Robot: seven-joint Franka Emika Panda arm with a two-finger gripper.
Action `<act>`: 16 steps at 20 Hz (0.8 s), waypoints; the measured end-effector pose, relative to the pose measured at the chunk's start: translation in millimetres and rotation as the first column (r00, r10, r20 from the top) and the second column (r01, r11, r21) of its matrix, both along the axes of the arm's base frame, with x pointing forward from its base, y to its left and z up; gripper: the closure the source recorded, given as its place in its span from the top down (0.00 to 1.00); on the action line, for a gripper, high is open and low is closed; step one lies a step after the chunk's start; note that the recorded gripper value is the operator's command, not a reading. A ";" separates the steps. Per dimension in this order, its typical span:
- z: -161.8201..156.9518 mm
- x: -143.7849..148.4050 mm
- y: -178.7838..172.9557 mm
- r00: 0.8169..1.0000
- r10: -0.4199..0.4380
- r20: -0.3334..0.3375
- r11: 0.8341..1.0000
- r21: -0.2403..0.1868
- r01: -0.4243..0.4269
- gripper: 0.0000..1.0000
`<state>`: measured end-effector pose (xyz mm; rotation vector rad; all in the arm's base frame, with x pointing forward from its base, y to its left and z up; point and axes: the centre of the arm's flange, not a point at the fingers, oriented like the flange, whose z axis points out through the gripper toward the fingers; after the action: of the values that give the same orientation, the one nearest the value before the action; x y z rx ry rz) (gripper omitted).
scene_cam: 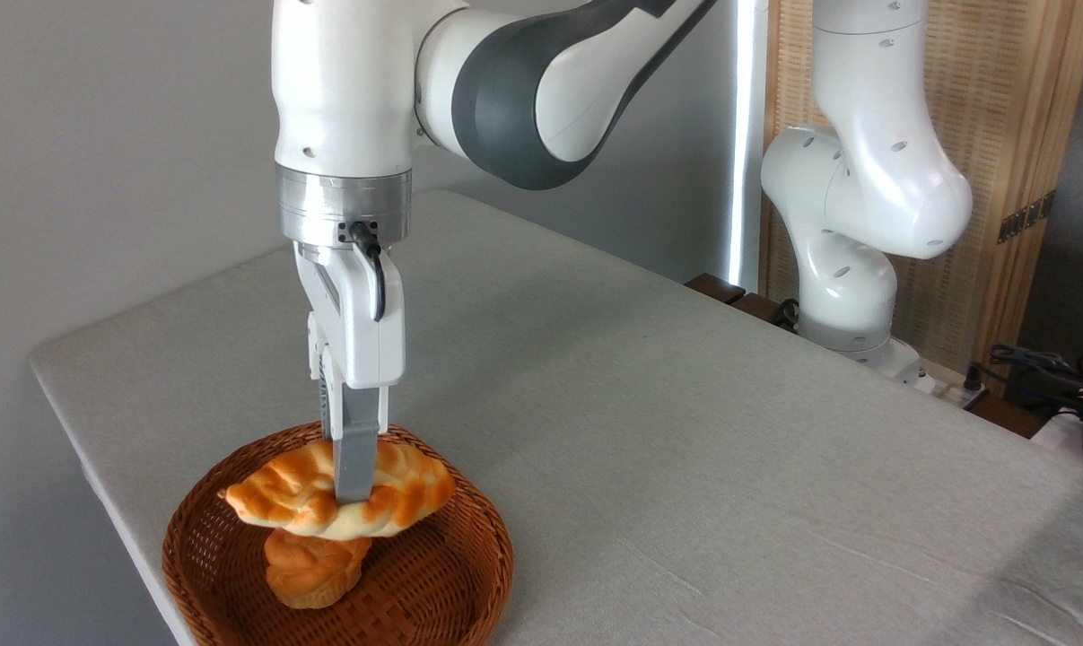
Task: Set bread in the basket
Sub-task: 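Carry the braided roll over the wicker basket and lower it in, then open the gripper to release the roll and raise it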
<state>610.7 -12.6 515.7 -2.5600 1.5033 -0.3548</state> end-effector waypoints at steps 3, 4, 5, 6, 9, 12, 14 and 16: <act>-4.3 1.3 2.4 1.000 -0.008 -0.007 1.000 0.030 0.008 1.00; -4.7 1.5 3.7 1.000 -0.006 -0.007 0.999 0.032 0.007 1.00; -4.8 1.5 4.8 1.000 -0.005 -0.008 0.999 0.034 0.005 1.00; -5.0 1.6 5.8 1.000 -0.004 -0.008 0.999 0.034 0.004 1.00; -6.1 2.0 6.3 1.000 -0.003 -0.009 0.999 0.034 0.003 1.00; 0.0 2.7 5.8 0.999 0.038 0.004 0.999 0.016 -0.038 1.00; 13.1 0.0 2.7 0.990 0.140 0.019 0.990 -0.033 -0.139 1.00; 25.6 -10.7 -8.7 0.974 0.224 -0.023 0.972 -0.061 -0.225 1.00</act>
<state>600.0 -21.4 541.3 -2.7522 1.2069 -0.3581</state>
